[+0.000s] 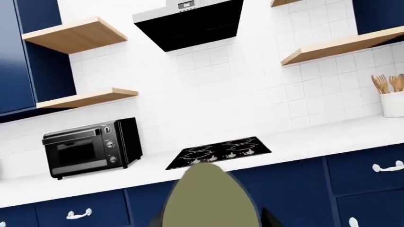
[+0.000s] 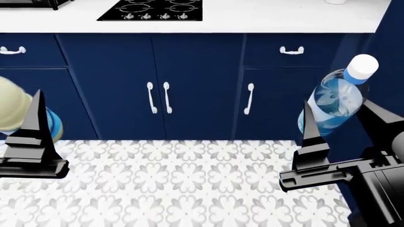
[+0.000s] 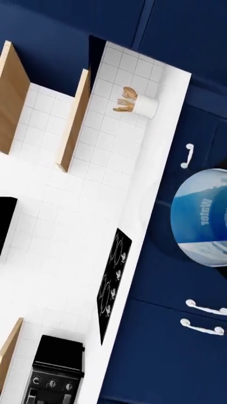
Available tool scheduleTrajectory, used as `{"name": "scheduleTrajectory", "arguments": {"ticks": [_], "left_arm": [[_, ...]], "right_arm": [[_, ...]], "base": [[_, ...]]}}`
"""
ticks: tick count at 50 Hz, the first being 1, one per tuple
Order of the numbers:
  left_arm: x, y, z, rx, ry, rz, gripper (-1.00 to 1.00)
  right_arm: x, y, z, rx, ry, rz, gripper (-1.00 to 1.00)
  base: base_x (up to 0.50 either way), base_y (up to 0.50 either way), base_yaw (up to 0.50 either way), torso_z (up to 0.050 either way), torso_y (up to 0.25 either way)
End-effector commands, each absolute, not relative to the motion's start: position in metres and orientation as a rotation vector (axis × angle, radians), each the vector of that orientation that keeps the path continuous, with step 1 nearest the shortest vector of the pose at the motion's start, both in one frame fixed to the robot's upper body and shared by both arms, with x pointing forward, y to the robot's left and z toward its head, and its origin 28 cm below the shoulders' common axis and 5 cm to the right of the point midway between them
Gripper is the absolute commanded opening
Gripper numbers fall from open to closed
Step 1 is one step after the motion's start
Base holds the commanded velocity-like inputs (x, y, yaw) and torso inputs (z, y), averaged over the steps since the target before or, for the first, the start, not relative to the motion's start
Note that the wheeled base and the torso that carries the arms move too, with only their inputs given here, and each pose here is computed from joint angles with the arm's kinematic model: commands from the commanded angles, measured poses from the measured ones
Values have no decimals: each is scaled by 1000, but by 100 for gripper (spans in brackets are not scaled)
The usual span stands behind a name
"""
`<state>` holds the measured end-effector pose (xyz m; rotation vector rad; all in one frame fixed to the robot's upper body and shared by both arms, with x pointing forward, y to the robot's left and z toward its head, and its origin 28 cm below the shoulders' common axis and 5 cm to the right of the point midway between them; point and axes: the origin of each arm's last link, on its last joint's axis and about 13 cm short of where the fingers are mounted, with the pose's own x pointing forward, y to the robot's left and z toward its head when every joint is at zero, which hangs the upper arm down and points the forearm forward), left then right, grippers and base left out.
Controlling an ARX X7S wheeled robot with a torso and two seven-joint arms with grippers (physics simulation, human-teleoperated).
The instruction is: Move the drinks to the dining counter.
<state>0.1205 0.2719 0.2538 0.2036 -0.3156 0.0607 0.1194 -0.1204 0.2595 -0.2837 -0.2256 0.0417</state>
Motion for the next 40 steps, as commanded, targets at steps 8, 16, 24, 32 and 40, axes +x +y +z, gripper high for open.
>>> {"name": "scheduleTrajectory", "arguments": {"ticks": [8,16,24,32,40], "left_arm": [[122,272,253,199,-317,68,-100],[122,271,253,204,-318,64,-100],[123,272,252,202,-314,67,-100],[123,272,252,201,-314,68,-100],[123,271,252,203,-315,65,-100]], "right_arm": [[121,-123,259,-299,-227,3,-100],[122,-122,260,-295,-228,9,-100],[124,-127,258,-397,-223,-73,-100],[125,-126,257,-402,-217,-60,-100],[124,-126,258,-402,-213,-61,-100]], "base": [[-500,180,0,0,0],[-500,190,0,1,0],[-480,109,183,0,0],[-350,-13,463,1,0],[-337,-29,472,0,0]]}}
